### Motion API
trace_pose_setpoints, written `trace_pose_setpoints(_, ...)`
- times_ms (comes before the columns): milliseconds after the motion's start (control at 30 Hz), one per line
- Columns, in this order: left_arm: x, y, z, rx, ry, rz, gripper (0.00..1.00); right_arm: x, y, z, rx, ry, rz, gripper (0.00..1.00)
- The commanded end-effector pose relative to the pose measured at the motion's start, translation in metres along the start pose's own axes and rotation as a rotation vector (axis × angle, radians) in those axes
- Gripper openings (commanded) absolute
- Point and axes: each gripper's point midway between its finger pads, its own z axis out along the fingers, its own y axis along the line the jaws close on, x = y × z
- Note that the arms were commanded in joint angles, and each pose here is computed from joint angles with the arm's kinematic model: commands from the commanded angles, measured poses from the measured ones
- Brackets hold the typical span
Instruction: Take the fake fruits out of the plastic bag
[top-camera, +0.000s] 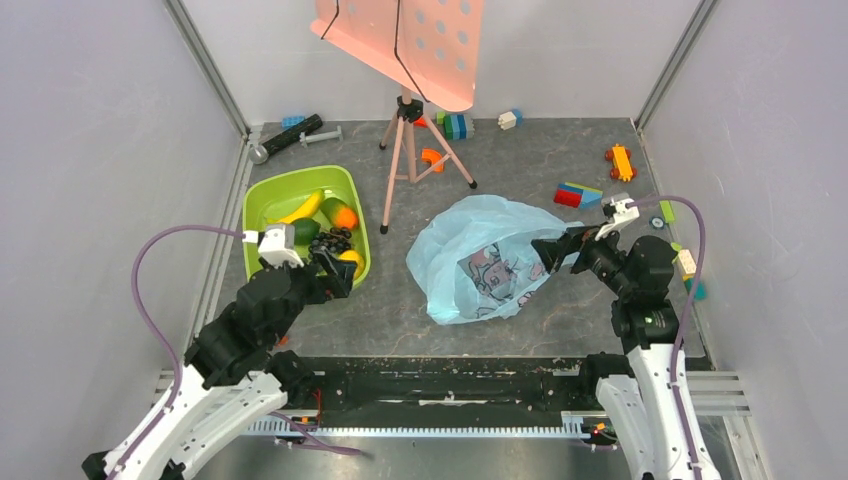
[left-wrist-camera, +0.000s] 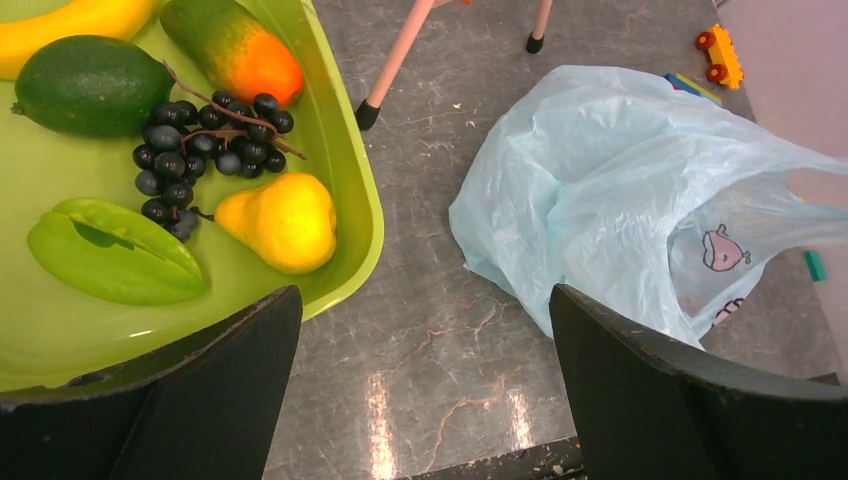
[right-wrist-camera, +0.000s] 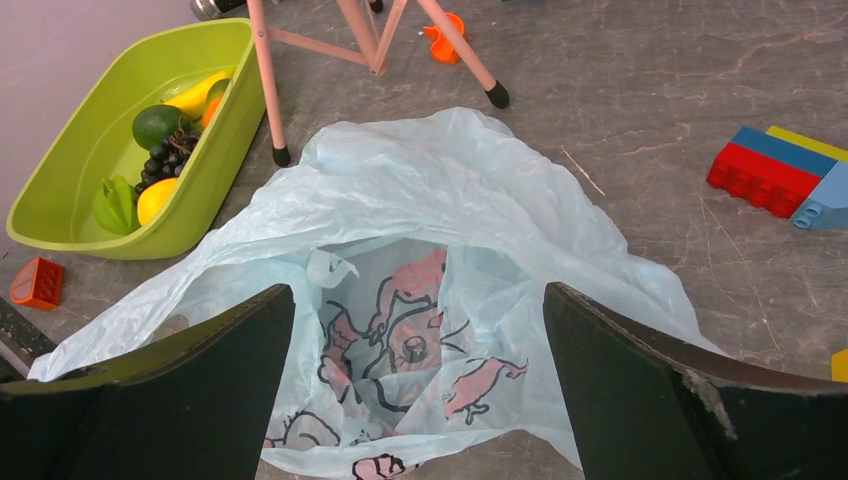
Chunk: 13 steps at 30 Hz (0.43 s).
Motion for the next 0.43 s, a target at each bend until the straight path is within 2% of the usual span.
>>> trace_pose_setpoints(0,0.0106,0.0089,-0.0064,0.009,0.007,0.013,1.0,-0.0127,0.0069,-0.0026,-0.03,-0.055,-0.038,0.98)
trace_pose_setpoints(167,0.0063,0.011,-0.0071,-0.006,-0.008,0.011,1.0,-0.0122,0.0041,-0.0032,-0.016,-0.055,-0.051,0.98)
trace_pose_setpoints(400,0.011,0.0129,-0.0001,-0.041,0.032,0.047,1.0,-0.0115,0.004,-0.0067,-0.009,-0.061,-0.089,0.98)
